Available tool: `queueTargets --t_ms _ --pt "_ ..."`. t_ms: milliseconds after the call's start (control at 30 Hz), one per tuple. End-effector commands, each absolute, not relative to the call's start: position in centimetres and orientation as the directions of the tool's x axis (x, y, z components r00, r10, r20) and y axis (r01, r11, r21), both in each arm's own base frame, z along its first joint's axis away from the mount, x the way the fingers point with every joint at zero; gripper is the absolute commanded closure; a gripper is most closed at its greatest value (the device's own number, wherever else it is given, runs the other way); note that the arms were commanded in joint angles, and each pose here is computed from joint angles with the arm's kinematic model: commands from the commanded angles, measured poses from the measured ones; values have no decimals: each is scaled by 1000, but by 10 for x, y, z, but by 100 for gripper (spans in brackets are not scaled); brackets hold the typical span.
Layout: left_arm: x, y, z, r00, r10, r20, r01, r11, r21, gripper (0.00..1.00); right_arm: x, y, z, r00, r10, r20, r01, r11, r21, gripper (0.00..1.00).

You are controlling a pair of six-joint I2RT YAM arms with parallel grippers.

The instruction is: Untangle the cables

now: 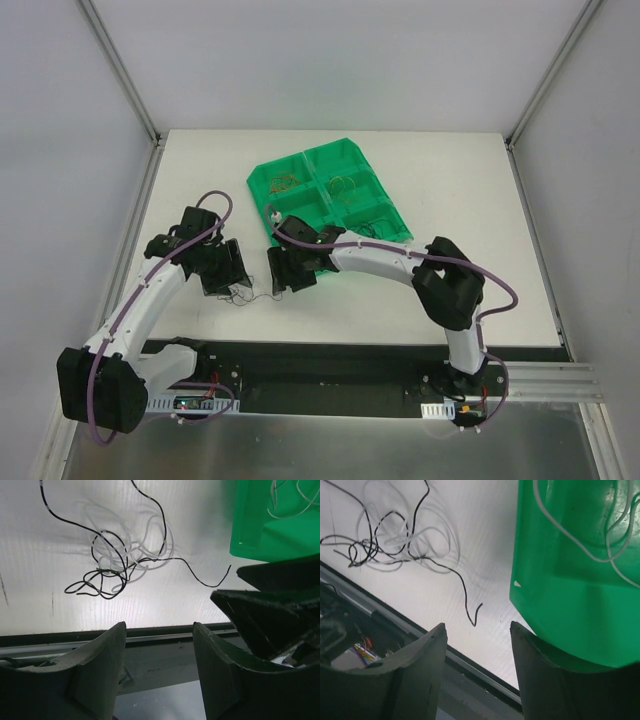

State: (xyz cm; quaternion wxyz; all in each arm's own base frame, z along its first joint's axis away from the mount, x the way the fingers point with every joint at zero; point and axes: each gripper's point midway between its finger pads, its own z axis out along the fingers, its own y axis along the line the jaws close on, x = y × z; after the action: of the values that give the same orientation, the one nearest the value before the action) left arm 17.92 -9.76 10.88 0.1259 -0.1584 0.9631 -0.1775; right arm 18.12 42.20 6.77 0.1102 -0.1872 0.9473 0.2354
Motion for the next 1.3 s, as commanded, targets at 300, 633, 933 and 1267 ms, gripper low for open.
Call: queueTargets --t_ms 300,633,933,1267 --pt "178 -94 108 -932 -316 -175 -249 914 -321 40 195 445 61 -888 -325 -327 -433 831 350 100" --pt "190 -100 33 -967 -232 107 -249 951 -185 45 210 391 224 -635 -301 -711 -635 728 258 100" --pt "209 -99 18 -966 -222 131 -241 959 -150 49 235 250 413 -396 253 -882 -409 812 417 99" --pt "196 -80 11 -954 -260 148 -277 955 -107 48 210 96 577 87 324 -942 -242 924 295 100"
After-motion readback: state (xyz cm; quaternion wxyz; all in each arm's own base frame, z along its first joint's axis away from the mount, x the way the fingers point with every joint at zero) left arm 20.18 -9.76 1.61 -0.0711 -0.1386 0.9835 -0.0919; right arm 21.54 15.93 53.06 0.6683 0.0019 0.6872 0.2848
